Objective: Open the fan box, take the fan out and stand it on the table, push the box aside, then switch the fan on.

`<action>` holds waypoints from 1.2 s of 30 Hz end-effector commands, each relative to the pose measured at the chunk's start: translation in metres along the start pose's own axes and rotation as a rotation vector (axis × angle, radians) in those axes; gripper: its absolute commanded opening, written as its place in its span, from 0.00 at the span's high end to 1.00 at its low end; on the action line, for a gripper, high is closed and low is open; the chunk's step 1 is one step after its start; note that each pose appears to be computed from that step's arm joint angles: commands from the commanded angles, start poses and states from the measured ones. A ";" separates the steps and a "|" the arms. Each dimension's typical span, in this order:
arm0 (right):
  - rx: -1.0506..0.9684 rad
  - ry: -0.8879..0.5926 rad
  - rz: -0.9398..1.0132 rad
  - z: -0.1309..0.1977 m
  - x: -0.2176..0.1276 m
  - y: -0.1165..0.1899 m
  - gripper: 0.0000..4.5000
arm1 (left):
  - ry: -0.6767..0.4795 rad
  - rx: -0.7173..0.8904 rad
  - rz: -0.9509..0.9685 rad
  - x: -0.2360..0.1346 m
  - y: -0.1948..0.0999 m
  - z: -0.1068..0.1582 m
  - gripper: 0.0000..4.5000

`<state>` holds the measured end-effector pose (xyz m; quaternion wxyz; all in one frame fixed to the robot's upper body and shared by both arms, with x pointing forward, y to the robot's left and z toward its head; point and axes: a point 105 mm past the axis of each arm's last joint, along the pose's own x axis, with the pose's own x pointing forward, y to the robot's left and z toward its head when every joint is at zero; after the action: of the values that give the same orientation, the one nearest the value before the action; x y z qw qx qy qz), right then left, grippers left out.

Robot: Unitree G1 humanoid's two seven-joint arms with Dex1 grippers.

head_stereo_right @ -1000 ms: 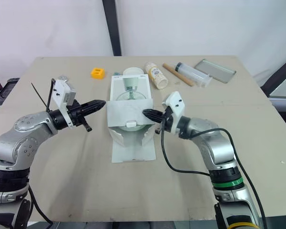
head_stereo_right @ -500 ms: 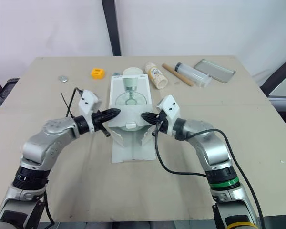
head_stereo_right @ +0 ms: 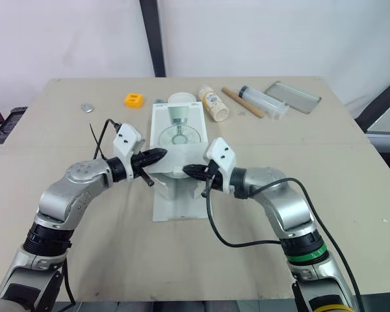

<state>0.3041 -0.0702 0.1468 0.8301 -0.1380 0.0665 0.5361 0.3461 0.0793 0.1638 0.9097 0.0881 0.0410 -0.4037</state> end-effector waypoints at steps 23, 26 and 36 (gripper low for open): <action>-0.063 0.242 -0.267 -0.028 -0.051 -0.050 0.99 | 0.056 -0.013 0.001 0.000 0.004 -0.013 1.00; -0.073 0.185 -0.313 -0.021 -0.043 -0.058 0.99 | 0.057 -0.017 -0.001 -0.001 0.001 -0.014 1.00; -0.050 0.102 -0.281 -0.015 -0.020 -0.051 0.99 | 0.058 -0.027 -0.012 -0.001 -0.007 -0.014 1.00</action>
<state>0.3423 -0.1216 0.1291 0.8895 -0.1915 0.1132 0.3990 0.3438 0.0814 0.1615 0.9106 0.0891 0.0492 -0.4004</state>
